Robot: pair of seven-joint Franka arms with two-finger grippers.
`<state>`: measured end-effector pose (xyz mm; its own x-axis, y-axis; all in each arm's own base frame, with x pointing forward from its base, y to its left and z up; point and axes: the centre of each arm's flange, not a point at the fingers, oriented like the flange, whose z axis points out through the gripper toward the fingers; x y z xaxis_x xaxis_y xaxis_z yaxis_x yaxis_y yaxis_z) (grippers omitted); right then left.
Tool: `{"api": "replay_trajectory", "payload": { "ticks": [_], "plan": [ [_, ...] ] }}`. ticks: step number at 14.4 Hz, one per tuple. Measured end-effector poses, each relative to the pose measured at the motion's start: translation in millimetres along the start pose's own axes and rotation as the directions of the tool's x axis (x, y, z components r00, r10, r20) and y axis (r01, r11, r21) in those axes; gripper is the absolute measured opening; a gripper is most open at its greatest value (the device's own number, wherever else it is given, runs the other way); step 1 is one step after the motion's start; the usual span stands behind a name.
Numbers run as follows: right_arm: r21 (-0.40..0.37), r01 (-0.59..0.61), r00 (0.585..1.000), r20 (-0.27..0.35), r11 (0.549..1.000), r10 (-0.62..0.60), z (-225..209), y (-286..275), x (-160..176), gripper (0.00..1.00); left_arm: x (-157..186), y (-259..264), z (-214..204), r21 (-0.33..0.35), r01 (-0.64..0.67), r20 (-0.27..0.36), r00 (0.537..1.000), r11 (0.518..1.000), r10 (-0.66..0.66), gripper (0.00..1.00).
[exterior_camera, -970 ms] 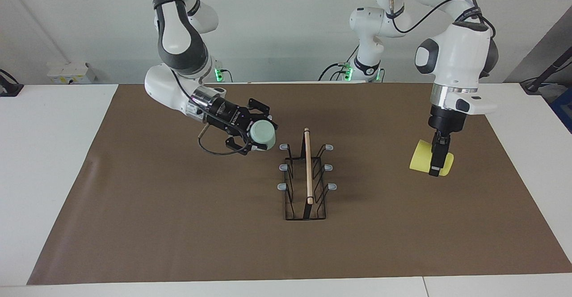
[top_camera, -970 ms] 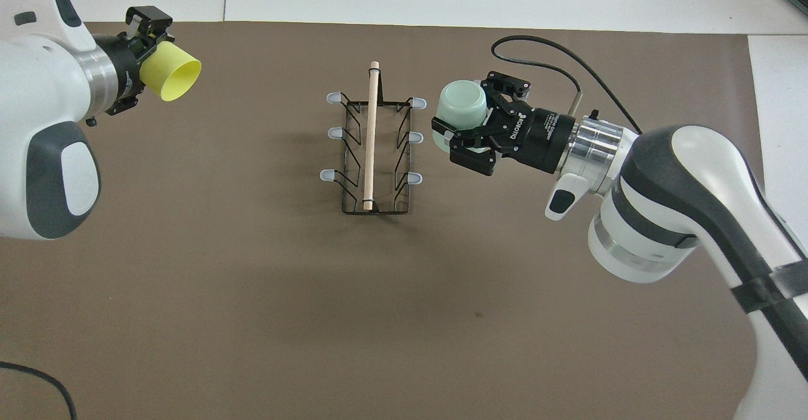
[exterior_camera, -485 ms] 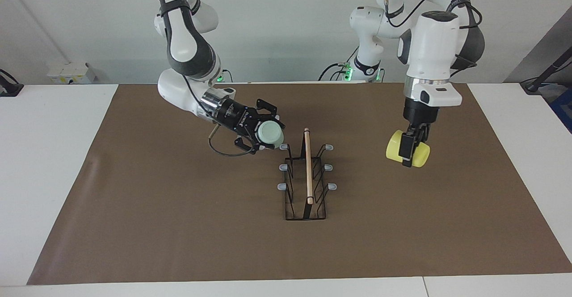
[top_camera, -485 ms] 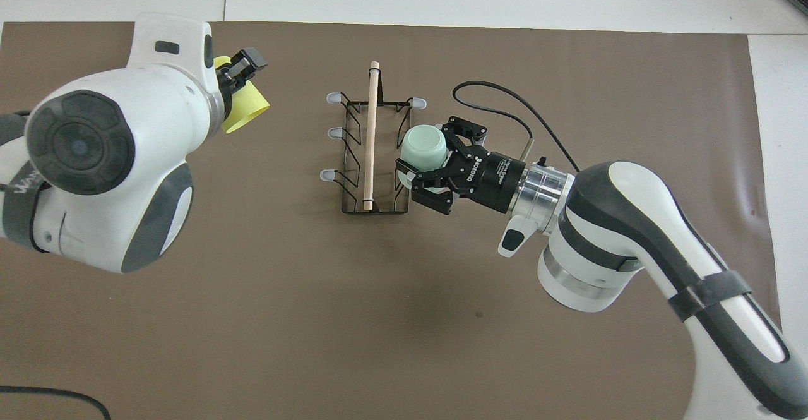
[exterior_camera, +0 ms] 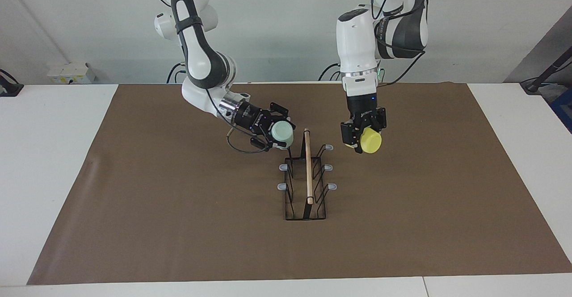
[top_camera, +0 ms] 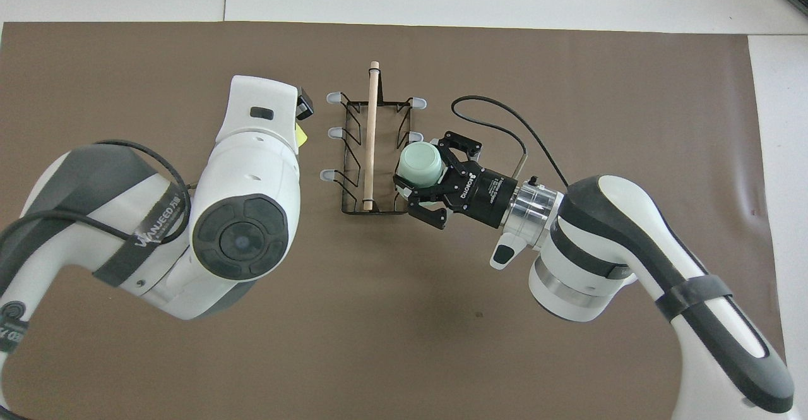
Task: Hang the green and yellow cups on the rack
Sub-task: 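Carry the yellow cup and the green cup toward the rack with both grippers, then hang the green cup on a rack peg and open the right gripper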
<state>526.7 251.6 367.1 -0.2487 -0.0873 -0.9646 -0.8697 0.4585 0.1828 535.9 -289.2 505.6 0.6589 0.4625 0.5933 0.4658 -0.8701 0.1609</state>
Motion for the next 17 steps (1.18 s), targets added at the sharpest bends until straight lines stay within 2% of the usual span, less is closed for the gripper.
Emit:
{"api": "replay_trajectory", "payload": {
  "ticks": [5, 10, 12, 14, 16, 17],
  "plan": [
    [-0.001, 0.028, 1.000, 0.000, 1.000, -0.028, 8, 4, 18, 0.66, -49, 2, 9, 0.013, 0.057, -0.096, 0.994, 0.998, -0.055, 0.65],
    [-0.033, 0.100, 0.995, -0.010, 0.994, -0.100, 18, 2, 46, 0.66, -73, 2, 13, -0.004, 0.064, -0.112, 0.992, 0.998, -0.064, 0.65],
    [-0.038, 0.129, 0.992, -0.013, 0.991, -0.129, 19, 1, 53, 0.66, -86, 1, 16, -0.015, 0.077, -0.146, 0.986, 0.997, -0.078, 0.65],
    [-0.039, 0.151, 0.988, -0.013, 0.988, -0.152, 20, 1, 54, 0.66, -96, -2, 21, -0.026, 0.092, -0.186, 0.978, 0.995, -0.095, 0.65],
    [-0.047, 0.200, 0.980, -0.001, 0.979, -0.200, 21, 2, 52, 0.65, -106, -3, 27, -0.025, 0.097, -0.192, 0.976, 0.995, -0.100, 0.65],
    [-0.050, 0.230, 0.973, 0.006, 0.972, -0.230, 22, 2, 51, 0.70, -111, -2, 28, -0.028, 0.100, -0.194, 0.976, 0.995, -0.103, 0.65]
  ]
}}
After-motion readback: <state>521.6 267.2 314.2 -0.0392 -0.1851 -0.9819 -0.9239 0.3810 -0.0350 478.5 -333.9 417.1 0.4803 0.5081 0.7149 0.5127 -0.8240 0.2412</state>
